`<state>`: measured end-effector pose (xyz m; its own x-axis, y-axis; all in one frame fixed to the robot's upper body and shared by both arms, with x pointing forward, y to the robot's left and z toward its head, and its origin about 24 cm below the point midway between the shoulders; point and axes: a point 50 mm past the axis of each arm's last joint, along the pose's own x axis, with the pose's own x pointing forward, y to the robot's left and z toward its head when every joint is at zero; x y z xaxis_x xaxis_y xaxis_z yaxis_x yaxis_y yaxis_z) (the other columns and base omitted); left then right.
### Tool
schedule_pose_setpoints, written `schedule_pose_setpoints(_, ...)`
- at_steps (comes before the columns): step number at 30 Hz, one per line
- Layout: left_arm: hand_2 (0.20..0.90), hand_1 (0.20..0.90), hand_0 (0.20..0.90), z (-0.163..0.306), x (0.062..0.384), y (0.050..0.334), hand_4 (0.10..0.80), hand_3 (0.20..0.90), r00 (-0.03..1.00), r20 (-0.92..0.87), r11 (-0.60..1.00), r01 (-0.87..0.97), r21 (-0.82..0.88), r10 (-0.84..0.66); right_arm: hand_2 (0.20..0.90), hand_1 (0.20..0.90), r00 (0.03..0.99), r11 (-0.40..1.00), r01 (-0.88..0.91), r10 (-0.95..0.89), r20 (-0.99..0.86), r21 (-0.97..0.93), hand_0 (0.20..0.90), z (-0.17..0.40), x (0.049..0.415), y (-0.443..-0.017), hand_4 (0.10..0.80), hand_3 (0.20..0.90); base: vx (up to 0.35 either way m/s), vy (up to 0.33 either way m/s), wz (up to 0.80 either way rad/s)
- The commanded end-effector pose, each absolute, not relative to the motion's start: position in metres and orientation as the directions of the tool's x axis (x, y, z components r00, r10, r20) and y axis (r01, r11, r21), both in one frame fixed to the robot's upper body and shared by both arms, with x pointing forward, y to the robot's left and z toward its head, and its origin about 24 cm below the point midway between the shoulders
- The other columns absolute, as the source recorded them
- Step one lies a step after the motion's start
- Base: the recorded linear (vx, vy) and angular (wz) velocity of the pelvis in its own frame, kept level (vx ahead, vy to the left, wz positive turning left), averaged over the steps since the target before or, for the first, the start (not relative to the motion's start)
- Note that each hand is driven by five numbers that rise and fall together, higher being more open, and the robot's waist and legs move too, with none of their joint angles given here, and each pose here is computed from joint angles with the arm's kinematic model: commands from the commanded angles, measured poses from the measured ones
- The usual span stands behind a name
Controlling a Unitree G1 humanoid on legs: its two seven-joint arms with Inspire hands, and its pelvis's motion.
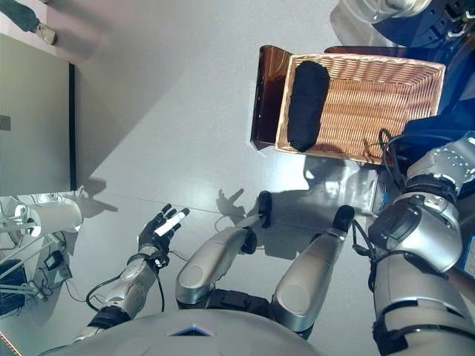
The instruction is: Pick up the clothes and place them into the washing machine
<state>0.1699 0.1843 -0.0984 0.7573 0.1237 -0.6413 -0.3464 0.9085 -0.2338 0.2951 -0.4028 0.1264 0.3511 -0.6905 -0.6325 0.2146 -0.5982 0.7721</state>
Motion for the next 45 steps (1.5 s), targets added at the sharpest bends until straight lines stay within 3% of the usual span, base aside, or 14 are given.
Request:
schedule_pose_setpoints(1, 0.9, 0.9, 0.9, -0.1, 0.145, 0.203, 0.8, 0.9, 0.733, -0.642, 0.879, -0.436, -0.193, 0.223, 0.9, 0.9, -0.059, -0.224, 0.208, -0.975, -0.216, 0.952, 0.9, 0.192, 0.209, -0.47, 0.8, 0.9, 0.0, 0.0, 0.0)
schedule_pose_setpoints(20, 0.9, 0.9, 0.9, -0.095, 0.151, 0.211, 0.8, 0.9, 0.752, -0.616, 0.884, -0.428, -0.188, 0.233, 0.9, 0.9, 0.263, 0.001, 0.37, -0.959, -0.103, 0.929, 0.9, 0.177, 0.275, -0.427, 0.8, 0.9, -0.003, 0.0, -0.01)
schedule_pose_setpoints(25, 0.9, 0.9, 0.9, -0.097, 0.149, 0.21, 0.8, 0.9, 0.746, -0.625, 0.883, -0.43, -0.187, 0.231, 0.9, 0.9, 0.292, -0.029, 0.418, -0.942, -0.164, 0.908, 0.9, 0.15, 0.282, -0.414, 0.8, 0.9, 0.005, 0.004, -0.02)
schedule_pose_setpoints(26, 0.9, 0.9, 0.9, -0.096, 0.15, 0.214, 0.8, 0.9, 0.748, -0.619, 0.888, -0.428, -0.17, 0.242, 0.9, 0.9, 0.285, 0.012, 0.582, -0.94, -0.19, 0.813, 0.9, 0.138, 0.28, -0.417, 0.8, 0.9, 0.0, 0.0, 0.0)
schedule_pose_setpoints(28, 0.9, 0.9, 0.9, -0.095, 0.15, 0.215, 0.8, 0.9, 0.751, -0.613, 0.891, -0.423, -0.164, 0.245, 0.9, 0.9, 0.297, 0.078, 0.687, -0.938, -0.181, 0.723, 0.9, 0.135, 0.282, -0.419, 0.8, 0.9, -0.019, -0.01, -0.01)
schedule_pose_setpoints(29, 0.9, 0.9, 0.9, -0.092, 0.152, 0.219, 0.8, 0.9, 0.765, -0.593, 0.9, -0.409, -0.148, 0.25, 0.9, 0.9, 0.319, 0.19, 0.822, -0.934, -0.158, 0.537, 0.9, 0.125, 0.283, -0.418, 0.8, 0.9, -0.03, -0.034, -0.01)
schedule_pose_setpoints(32, 0.9, 0.9, 0.9, -0.091, 0.152, 0.221, 0.8, 0.9, 0.774, -0.581, 0.905, -0.401, -0.14, 0.253, 0.9, 0.9, 0.343, 0.27, 0.876, -0.931, -0.123, 0.399, 0.9, 0.121, 0.283, -0.417, 0.8, 0.9, -0.013, -0.009, 0.0)
schedule_pose_setpoints(35, 0.9, 0.9, 0.9, -0.089, 0.148, 0.23, 0.8, 0.9, 0.778, -0.566, 0.905, -0.406, -0.124, 0.272, 0.9, 0.9, 0.422, 0.421, 0.907, -0.906, 0.032, -0.017, 0.9, 0.12, 0.282, -0.414, 0.8, 0.9, -0.035, -0.014, -0.01)
schedule_pose_setpoints(38, 0.9, 0.9, 0.9, -0.088, 0.148, 0.232, 0.8, 0.9, 0.78, -0.561, 0.907, -0.405, -0.116, 0.276, 0.9, 0.9, 0.449, 0.437, 0.888, -0.891, 0.064, -0.141, 0.9, 0.12, 0.282, -0.414, 0.8, 0.9, -0.019, -0.006, -0.04)
schedule_pose_setpoints(40, 0.9, 0.9, 0.9, -0.086, 0.147, 0.237, 0.8, 0.9, 0.79, -0.547, 0.911, -0.397, -0.111, 0.277, 0.9, 0.9, 0.534, 0.417, 0.785, -0.831, 0.158, -0.458, 0.9, 0.126, 0.282, -0.415, 0.8, 0.9, 0.0, 0.0, 0.0)
schedule_pose_setpoints(45, 0.9, 0.9, 0.9, -0.082, 0.15, 0.238, 0.8, 0.9, 0.812, -0.519, 0.919, -0.378, -0.116, 0.268, 0.9, 0.9, 0.592, 0.217, 0.607, -0.765, 0.252, -0.764, 0.9, 0.137, 0.283, -0.42, 0.8, 0.9, -0.012, 0.007, -0.04)
